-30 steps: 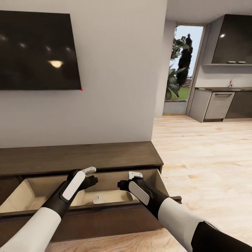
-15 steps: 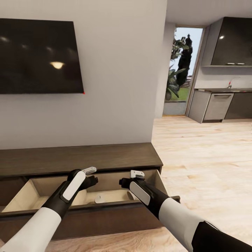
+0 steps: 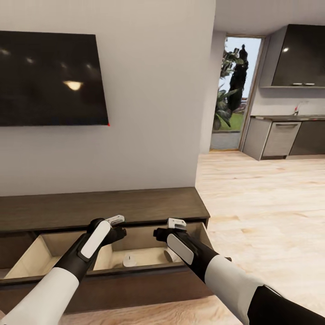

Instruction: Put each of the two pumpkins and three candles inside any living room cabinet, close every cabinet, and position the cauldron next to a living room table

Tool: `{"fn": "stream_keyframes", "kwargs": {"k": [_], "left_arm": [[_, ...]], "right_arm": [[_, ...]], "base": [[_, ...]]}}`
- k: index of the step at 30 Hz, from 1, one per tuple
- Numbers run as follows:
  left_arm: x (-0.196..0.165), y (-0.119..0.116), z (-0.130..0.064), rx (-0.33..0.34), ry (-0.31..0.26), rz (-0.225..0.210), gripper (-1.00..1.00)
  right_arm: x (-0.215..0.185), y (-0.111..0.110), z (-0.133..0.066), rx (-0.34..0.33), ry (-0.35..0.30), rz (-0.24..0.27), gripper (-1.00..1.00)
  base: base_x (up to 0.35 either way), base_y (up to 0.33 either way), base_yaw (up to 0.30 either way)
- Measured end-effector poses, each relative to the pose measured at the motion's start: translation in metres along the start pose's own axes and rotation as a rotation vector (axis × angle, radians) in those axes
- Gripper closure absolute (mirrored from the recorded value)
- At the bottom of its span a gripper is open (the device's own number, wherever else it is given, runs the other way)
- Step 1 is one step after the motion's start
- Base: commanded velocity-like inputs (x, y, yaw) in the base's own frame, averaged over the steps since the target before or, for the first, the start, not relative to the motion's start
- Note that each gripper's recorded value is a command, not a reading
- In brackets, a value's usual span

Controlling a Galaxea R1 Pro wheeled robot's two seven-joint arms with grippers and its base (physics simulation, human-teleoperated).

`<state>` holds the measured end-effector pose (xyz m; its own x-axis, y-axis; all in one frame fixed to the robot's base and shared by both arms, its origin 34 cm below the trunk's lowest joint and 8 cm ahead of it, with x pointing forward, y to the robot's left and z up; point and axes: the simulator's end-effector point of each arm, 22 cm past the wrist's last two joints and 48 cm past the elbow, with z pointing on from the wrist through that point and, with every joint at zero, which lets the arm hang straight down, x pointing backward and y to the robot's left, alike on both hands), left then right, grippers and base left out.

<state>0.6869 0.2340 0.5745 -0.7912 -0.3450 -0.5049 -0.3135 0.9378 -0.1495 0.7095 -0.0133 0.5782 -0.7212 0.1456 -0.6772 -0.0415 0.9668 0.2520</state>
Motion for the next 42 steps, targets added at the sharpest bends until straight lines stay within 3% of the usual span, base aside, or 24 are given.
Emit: {"fn": "stream_keyframes", "kwargs": {"k": [24,42], "left_arm": [[-0.035,-0.011,-0.039,-0.001,-0.002,0.0,-1.0],[-0.045,-0.013,-0.052,0.008,-0.023,-0.008,-1.0]], "right_arm": [[-0.047,0.01,-0.028,0.004,-0.019,0.01,-1.0],[-0.059,0.013,-0.038,0.005,-0.042,0.01,-1.0]], "base": [[0.0,0.0,0.006],[0.0,0.0,-0.215]]}}
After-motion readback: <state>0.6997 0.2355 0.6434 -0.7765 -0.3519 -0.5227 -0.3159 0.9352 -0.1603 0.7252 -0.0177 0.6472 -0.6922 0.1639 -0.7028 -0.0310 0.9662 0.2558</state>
